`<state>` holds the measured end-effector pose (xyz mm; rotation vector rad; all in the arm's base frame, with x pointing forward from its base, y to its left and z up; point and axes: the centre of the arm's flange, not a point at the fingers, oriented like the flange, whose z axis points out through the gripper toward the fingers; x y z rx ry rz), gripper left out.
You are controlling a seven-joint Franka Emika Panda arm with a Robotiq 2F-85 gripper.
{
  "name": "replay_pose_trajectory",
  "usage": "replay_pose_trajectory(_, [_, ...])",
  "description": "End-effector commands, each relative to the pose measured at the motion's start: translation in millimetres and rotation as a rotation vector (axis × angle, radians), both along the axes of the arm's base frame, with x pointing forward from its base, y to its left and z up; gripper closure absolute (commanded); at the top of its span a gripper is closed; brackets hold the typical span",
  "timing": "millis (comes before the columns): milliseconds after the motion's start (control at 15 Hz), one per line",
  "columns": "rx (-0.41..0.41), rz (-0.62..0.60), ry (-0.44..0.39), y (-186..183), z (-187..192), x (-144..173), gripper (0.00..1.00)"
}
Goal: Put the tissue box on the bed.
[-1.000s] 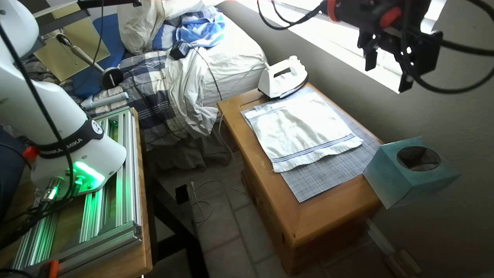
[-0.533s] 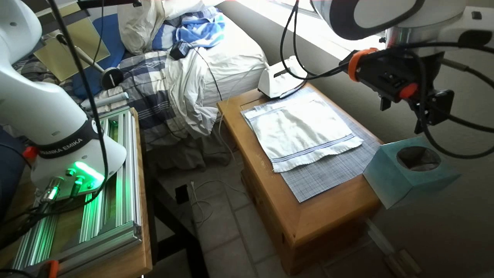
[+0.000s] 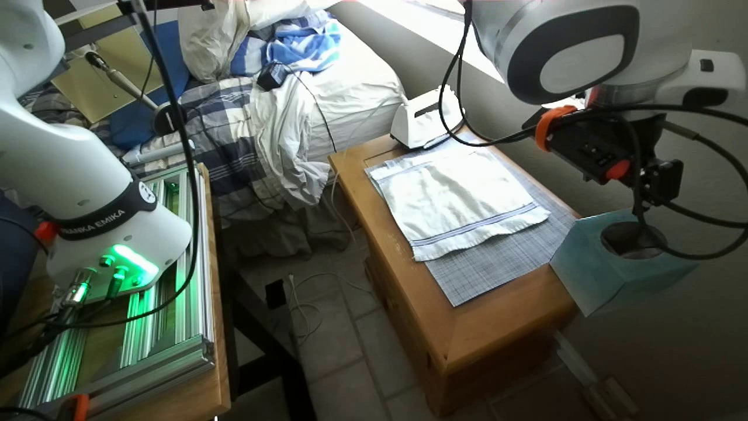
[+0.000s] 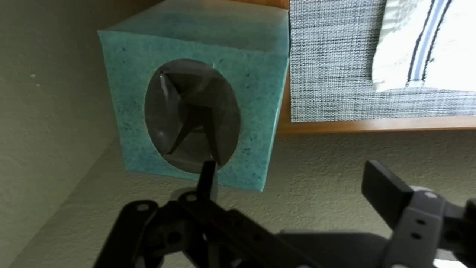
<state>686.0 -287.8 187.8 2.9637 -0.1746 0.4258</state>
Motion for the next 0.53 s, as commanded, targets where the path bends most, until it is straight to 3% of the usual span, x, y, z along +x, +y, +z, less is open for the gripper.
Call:
replay_pose_trajectory(0, [0.002,-0.004,-0.025,-11.1,-25.1,11.5,0.0])
replay_pose_trajectory(467, [-0.009,-0.047,-0.027,-16.3,-55.3,2.5,0.0])
